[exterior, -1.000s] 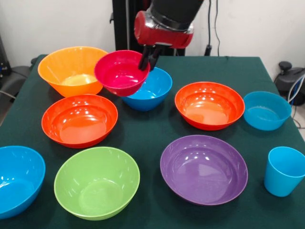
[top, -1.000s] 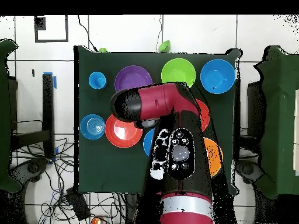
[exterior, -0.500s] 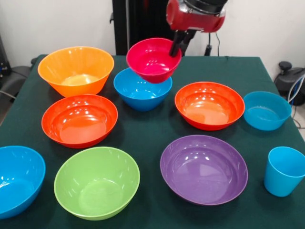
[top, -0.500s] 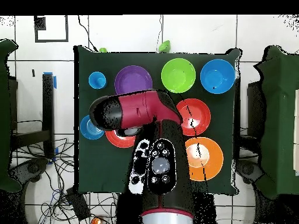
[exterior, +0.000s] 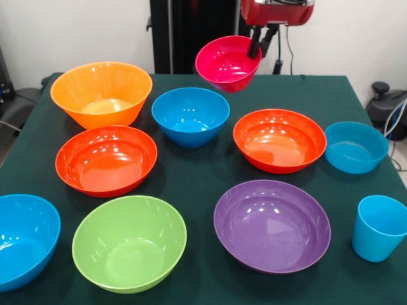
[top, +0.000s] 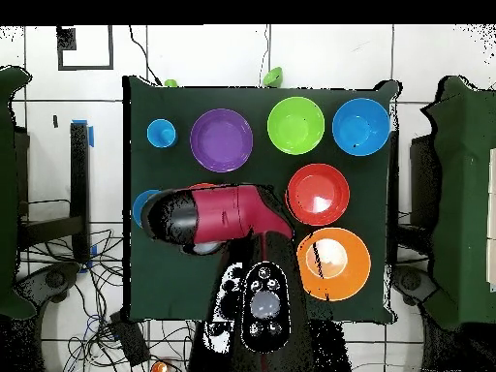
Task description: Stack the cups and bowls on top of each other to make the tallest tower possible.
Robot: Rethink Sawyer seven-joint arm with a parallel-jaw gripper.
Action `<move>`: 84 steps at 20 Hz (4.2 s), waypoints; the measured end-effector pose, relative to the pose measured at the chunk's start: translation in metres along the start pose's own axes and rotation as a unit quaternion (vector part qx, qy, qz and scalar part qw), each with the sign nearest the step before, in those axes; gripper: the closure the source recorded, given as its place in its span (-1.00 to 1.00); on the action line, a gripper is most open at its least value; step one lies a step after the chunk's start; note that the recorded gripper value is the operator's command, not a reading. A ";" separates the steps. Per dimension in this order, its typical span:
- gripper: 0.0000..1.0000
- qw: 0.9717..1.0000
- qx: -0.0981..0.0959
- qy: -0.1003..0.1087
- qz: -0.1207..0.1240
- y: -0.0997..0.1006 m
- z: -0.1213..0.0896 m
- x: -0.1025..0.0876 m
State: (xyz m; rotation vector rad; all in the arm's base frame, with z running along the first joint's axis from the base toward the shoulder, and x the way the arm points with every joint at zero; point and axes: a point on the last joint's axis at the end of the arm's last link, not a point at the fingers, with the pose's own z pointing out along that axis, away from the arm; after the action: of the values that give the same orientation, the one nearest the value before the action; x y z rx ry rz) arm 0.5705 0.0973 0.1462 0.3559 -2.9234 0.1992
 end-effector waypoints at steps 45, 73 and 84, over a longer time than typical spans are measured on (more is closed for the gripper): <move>1.00 0.990 -0.092 -0.028 0.100 0.086 0.121 0.021; 1.00 0.992 0.003 -0.110 0.056 0.075 0.092 -0.017; 1.00 0.991 0.075 -0.104 0.032 0.068 0.114 -0.027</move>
State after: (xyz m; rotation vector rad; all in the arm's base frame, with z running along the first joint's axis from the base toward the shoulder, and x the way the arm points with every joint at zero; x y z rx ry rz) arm 0.5598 0.1510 0.0222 0.3246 -3.1375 0.4167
